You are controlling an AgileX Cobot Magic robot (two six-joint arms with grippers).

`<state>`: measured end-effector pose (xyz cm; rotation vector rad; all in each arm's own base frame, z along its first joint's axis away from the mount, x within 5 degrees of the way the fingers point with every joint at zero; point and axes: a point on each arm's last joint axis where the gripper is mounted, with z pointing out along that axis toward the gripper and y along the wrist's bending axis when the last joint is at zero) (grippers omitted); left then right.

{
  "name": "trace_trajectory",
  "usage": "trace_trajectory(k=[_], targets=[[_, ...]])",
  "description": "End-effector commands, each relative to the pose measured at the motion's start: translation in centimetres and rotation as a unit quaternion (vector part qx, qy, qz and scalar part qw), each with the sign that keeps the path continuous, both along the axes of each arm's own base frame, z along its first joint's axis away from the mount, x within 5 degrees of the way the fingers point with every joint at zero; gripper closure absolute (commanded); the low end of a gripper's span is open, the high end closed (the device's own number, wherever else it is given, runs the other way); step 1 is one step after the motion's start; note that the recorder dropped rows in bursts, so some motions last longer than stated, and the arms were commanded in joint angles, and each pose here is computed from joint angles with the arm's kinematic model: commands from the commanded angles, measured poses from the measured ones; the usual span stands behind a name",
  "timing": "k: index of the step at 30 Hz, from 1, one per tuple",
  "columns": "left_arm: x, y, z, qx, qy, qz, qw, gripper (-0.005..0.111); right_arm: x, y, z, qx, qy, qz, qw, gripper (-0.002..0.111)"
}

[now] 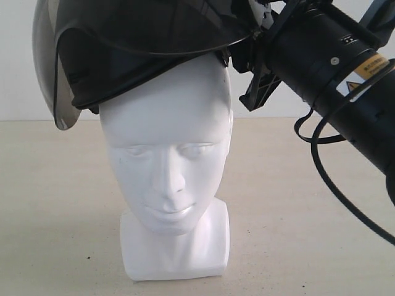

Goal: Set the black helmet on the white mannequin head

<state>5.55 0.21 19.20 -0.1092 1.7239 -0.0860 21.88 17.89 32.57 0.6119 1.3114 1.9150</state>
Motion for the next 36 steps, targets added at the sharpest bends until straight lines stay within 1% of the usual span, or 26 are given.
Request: trace_trajectory(k=[1,4,5,6,8,9,10,11,12,13,14,17,18,19,21,23,26,28,29,31,32,33,36], targets=[[0.0,-0.5,2.2,-0.149,-0.123,-0.021,0.981,0.102,0.0,0.7,-2.3,-0.106,0.025,0.013,0.994,0.108],[-0.3,-0.6,3.8,-0.150,-0.206,-0.043,0.966,0.102,0.0,0.7,-2.3,-0.104,0.024,0.014,0.994,0.108],[-0.6,-0.7,4.7,-0.161,-0.257,-0.057,0.951,0.102,0.0,0.7,-2.3,-0.104,0.024,0.014,0.994,0.108],[-0.7,-0.7,4.9,-0.176,-0.269,-0.059,0.945,0.102,0.0,0.7,-2.3,-0.104,0.024,0.014,0.994,0.108],[-0.7,-0.7,5.3,-0.199,-0.264,-0.060,0.942,0.102,0.0,0.7,-2.3,-0.102,0.025,0.014,0.994,0.108],[-0.9,-0.6,6.1,-0.210,-0.256,-0.058,0.942,0.102,0.0,0.7,-2.2,-0.100,0.026,0.015,0.995,0.108],[-0.9,-0.5,6.7,-0.216,-0.225,-0.047,0.949,0.102,0.0,0.6,-2.2,-0.098,0.026,0.015,0.995,0.108],[-0.9,-0.5,7.9,-0.205,-0.209,-0.040,0.955,0.102,0.0,0.6,-2.2,-0.098,0.025,0.015,0.995,0.108],[-0.8,-0.4,8.5,-0.195,-0.179,-0.029,0.964,0.102,0.0,0.6,-2.2,-0.097,0.024,0.015,0.995,0.108],[-0.6,-0.3,10.0,-0.187,-0.154,-0.021,0.970,0.102,0.0,0.6,-2.1,-0.095,0.022,0.015,0.995,0.108],[-0.3,-0.3,11.0,-0.182,-0.129,-0.013,0.975,0.102,0.0,0.6,-2.1,-0.095,0.022,0.015,0.995,0.108],[1.6,-0.3,14.8,-0.174,-0.059,0.007,0.983,0.102,0.0,0.6,-2.1,-0.094,0.019,0.016,0.995,0.108],[2.2,-0.3,16.2,-0.169,-0.047,0.010,0.984,0.102,0.0,0.7,-2.1,-0.094,0.018,0.016,0.995,0.108],[3.6,-0.3,17.2,-0.156,-0.014,0.016,0.988,0.102,0.0,0.7,-2.1,-0.094,0.017,0.017,0.995,0.108],[5.8,-0.5,19.3,-0.145,0.018,0.012,0.989,0.102,0.0,0.7,-2.1,-0.094,0.017,0.017,0.995,0.108],[8.3,-1.0,20.8,-0.131,0.034,-0.008,0.991,0.102,0.0,0.7,-2.1,-0.094,0.017,0.017,0.995,0.108],[12.5,-2.1,23.1,-0.110,0.055,-0.063,0.990,0.102,0.0,0.7,-2.1,-0.095,0.016,0.017,0.995,0.108],[15.2,-3.3,24.6,-0.109,0.082,-0.125,0.983,0.102,0.0,0.7,-2.1,-0.095,0.016,0.017,0.995,0.108],[16.3,-3.7,25.1,-0.100,0.091,-0.154,0.979,0.102,0.0,0.7,-2.1,-0.095,0.016,0.017,0.995,0.108],[18.9,-4.3,25.9,-0.102,0.124,-0.209,0.965,0.102,0.0,0.7,-2.1,-0.095,0.016,0.017,0.995,0.108],[19.7,-4.2,26.3,-0.102,0.131,-0.226,0.960,0.102,0.0,0.7,-2.0,-0.094,0.015,0.017,0.995,0.108],[20.9,-3.8,26.6,-0.114,0.134,-0.233,0.957,0.102,0.0,0.7,-2.0,-0.094,0.015,0.017,0.995,0.108],[23.8,-2.1,26.9,-0.131,0.122,-0.269,0.946,0.102,0.0,0.7,-2.0,-0.094,0.015,0.017,0.995,0.108]])
